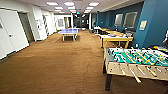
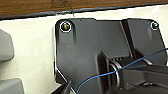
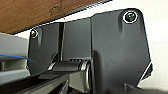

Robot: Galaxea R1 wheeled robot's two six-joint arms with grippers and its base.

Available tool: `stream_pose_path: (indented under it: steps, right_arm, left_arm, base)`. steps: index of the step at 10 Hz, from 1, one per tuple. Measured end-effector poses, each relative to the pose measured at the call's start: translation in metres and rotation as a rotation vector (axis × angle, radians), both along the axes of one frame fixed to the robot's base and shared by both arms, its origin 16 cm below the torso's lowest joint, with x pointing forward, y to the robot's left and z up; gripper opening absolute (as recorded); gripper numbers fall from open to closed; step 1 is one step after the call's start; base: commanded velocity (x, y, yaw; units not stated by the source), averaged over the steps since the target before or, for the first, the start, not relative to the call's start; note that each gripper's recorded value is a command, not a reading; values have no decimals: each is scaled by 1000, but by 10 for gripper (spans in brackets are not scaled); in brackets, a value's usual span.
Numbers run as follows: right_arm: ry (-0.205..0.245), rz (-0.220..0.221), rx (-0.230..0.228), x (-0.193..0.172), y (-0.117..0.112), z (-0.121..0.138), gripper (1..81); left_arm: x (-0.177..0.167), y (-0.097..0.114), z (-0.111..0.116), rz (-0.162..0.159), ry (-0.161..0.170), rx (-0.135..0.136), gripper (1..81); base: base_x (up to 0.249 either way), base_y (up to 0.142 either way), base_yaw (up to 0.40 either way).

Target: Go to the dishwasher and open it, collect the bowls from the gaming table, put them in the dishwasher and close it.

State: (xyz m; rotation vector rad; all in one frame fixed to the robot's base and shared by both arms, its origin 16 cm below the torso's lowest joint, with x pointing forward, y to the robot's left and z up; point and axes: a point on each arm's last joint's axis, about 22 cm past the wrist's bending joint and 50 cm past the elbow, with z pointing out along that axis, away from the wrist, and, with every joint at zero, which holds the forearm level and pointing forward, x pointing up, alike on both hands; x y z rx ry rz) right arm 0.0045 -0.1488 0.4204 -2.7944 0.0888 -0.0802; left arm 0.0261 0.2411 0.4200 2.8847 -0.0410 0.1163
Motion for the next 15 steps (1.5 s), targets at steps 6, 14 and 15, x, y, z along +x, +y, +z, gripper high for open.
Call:
stream_pose_path:
  steps: [6, 14, 15]
  right_arm:
    - [-5, -6, 12, -5, 5, 1, 811]
    - [-1, 17, -21, -13, -20, -2, 811]
    - [-7, 17, -22, -11, -20, -2, 811]
  left_arm:
    - [-3, 10, 0, 2, 1, 12, 811]
    - [-1, -35, 1, 4, -1, -41, 811]
    - [-1, -37, 1, 5, -4, -44, 811]
  base:
    - [119, 0, 0]
    - [125, 0, 0]
    - [117, 0, 0]
